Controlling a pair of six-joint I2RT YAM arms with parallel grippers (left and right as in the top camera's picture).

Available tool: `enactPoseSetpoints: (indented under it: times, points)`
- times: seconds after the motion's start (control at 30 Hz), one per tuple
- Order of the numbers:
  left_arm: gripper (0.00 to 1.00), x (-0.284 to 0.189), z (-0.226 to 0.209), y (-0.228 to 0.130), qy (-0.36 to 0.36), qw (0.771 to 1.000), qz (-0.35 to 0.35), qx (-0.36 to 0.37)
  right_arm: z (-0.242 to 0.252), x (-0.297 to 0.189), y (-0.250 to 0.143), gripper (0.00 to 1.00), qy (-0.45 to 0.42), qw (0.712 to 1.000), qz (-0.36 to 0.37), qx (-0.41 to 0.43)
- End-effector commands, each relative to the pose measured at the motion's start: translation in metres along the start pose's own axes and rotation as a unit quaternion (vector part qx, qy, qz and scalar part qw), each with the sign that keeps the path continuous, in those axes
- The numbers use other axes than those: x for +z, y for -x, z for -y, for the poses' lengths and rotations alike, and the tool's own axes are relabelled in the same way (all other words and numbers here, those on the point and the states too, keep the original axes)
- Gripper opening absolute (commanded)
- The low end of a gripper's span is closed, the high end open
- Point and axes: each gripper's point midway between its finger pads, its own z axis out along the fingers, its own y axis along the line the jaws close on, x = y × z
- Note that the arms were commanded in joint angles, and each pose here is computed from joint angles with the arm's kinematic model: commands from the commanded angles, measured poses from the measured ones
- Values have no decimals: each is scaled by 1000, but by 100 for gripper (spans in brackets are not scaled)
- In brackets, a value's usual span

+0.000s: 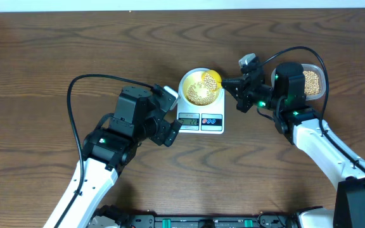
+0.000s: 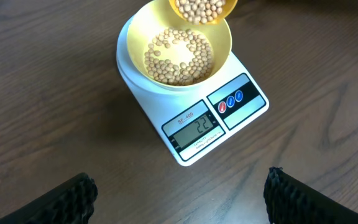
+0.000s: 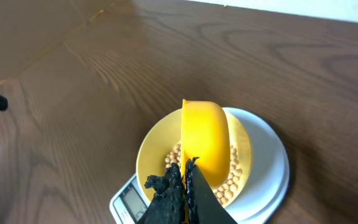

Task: Scoop item into bowl and weigh 50g on scale
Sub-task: 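Tip the scoop over the yellow bowl and pour soybeans in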

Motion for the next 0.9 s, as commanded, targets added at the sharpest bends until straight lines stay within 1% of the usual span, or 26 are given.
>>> enactPoseSetpoints:
  times: [0.0, 0.23, 0.7, 0.87]
  points:
    - [88, 3, 2, -6, -7, 1000, -6, 3, -1, 2, -1, 1, 3, 999, -1, -49]
    - [88, 3, 2, -6, -7, 1000, -6, 3, -1, 2, 0, 1, 3, 996, 1, -84]
    - [88, 3, 2, -6, -7, 1000, -6, 3, -1, 2, 2, 1, 3, 979, 5, -204]
    - [88, 3, 2, -6, -7, 1000, -6, 3, -2, 2, 3, 1, 4, 977, 7, -215]
